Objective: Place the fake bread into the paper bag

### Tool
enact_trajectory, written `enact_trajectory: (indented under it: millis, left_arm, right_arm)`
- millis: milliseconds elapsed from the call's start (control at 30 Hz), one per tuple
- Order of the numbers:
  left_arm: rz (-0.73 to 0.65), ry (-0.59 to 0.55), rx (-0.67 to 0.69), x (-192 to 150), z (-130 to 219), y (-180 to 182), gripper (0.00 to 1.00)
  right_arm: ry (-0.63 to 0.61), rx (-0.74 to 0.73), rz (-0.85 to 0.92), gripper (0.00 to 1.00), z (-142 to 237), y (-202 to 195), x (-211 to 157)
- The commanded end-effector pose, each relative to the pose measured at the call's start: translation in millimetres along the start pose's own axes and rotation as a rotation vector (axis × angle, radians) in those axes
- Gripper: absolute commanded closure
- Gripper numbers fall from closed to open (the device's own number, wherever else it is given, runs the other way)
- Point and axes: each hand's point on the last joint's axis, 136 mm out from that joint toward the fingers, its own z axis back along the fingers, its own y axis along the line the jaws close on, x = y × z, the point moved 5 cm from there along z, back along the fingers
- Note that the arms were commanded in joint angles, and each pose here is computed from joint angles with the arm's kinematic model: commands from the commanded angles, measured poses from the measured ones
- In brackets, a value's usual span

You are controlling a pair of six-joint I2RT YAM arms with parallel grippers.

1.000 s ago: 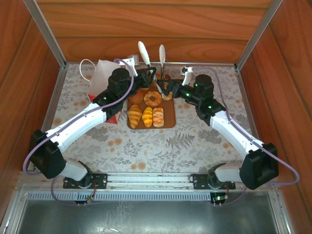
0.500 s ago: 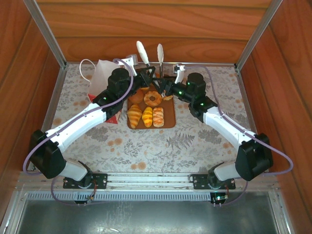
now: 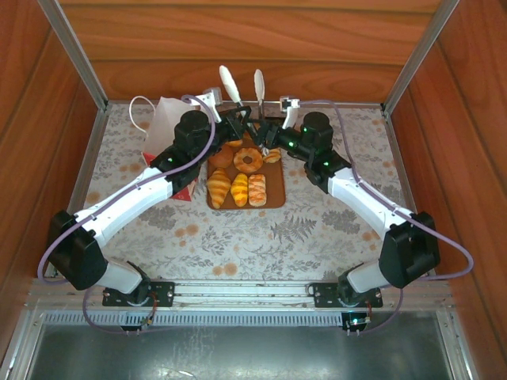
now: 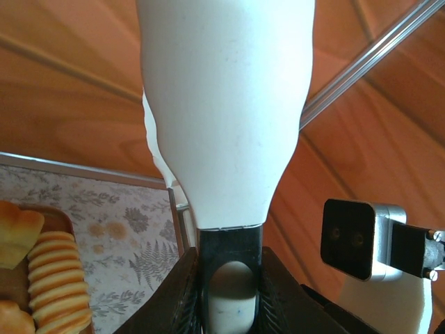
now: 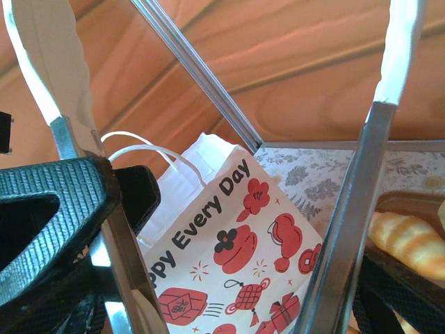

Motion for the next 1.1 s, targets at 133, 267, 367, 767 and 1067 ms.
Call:
enact_trajectory:
  millis: [133, 267, 367, 767, 1067]
  left_arm:
    - [0.014, -0.032, -0.051, 7, 1, -9, 1.0]
    - [0.018, -0.029, -0.054, 6, 0, -9, 1.0]
    - [0.015, -0.028, -0.059, 6, -1, -10, 1.0]
    - [-0.01, -0.026, -0.046, 2, -2, -5, 0.74]
    - [-0.106, -0.065, -0.016, 11, 16, 2, 0.35]
  right_arm:
    - [-0.037, -0.005, -0.066, 0.1, -11, 3, 13]
    - [-0.032, -0.006, -0.104, 0.1, -15, 0, 13]
    - [-0.021, 0.005, -0.136, 0.1, -18, 1, 12]
    - [-0.034, -0.054, -0.097, 0.28, -8, -1, 16]
    - [-0.021, -0.161, -0.11, 0.33, 18, -22, 14]
